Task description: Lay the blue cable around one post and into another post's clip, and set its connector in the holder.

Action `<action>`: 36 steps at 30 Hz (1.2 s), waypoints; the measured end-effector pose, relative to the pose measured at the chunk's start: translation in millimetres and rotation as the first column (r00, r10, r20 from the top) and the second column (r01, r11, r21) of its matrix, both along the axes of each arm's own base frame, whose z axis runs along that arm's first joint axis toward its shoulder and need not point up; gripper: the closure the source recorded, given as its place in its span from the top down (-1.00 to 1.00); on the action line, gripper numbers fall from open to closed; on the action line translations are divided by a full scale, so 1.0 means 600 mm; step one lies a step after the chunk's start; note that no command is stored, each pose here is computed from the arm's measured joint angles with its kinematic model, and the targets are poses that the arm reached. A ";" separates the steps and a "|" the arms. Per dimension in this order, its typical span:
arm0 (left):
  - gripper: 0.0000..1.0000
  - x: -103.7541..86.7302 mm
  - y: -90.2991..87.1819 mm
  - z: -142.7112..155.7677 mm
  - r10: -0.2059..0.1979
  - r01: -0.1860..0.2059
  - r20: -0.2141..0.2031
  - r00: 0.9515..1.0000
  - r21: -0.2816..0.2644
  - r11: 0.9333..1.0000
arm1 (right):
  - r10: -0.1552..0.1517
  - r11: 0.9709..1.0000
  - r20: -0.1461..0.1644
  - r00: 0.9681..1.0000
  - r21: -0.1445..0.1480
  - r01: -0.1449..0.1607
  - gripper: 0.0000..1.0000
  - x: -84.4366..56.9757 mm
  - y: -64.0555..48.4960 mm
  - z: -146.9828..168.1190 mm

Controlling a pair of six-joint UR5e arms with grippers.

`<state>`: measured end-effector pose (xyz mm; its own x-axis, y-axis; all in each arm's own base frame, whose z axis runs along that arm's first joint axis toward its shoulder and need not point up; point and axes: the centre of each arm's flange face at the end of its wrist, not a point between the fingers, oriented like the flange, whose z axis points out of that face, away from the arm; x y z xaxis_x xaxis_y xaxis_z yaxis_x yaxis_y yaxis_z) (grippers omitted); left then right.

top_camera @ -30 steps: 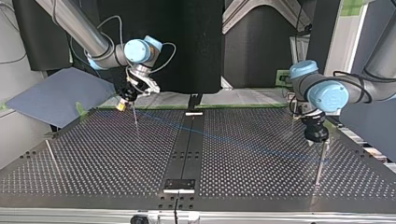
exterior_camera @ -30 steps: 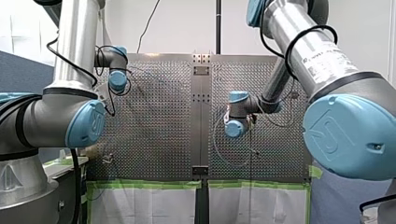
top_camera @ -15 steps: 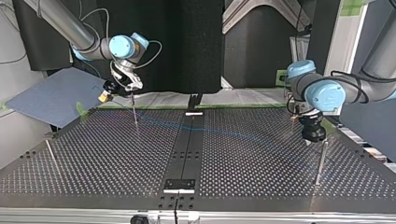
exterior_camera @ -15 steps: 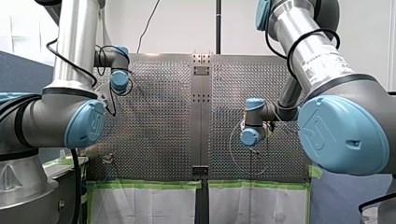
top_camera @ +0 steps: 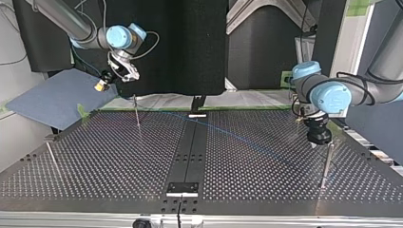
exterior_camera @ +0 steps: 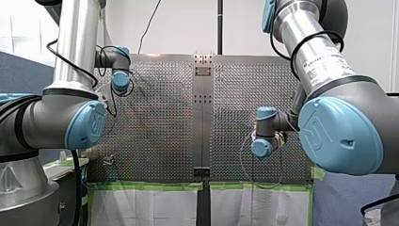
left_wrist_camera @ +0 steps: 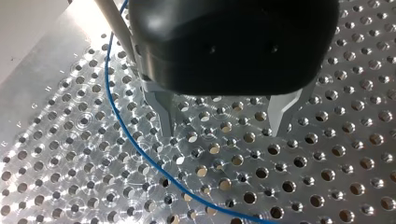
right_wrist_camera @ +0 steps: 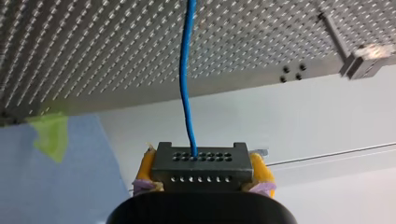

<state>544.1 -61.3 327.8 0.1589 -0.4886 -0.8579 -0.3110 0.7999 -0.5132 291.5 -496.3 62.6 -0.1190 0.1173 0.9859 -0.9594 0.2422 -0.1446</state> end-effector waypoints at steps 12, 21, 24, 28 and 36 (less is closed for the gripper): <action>0.98 0.000 -0.002 0.000 -0.005 0.005 0.002 1.000 0.000 1.000 | 0.069 0.986 -0.059 0.996 0.155 -0.059 -1.00 -0.039 0.074 -0.122; 0.98 0.000 -0.008 0.000 -0.013 0.013 0.000 1.000 0.006 1.000 | 0.107 0.967 -0.107 0.988 0.242 -0.079 -1.00 -0.082 0.108 -0.197; 0.98 -0.001 -0.011 0.000 -0.017 0.017 -0.001 1.000 0.008 1.000 | 0.108 0.966 -0.104 0.989 0.244 -0.080 -1.00 -0.096 0.100 -0.213; 0.98 -0.001 -0.016 0.000 -0.023 0.023 -0.001 1.000 0.008 1.000 | 0.106 0.971 -0.092 0.990 0.226 -0.083 -1.00 -0.112 0.079 -0.217; 0.98 -0.003 -0.024 0.000 -0.032 0.032 -0.003 0.999 0.008 0.999 | 0.102 0.978 -0.069 0.992 0.190 -0.087 -1.00 -0.141 0.015 -0.207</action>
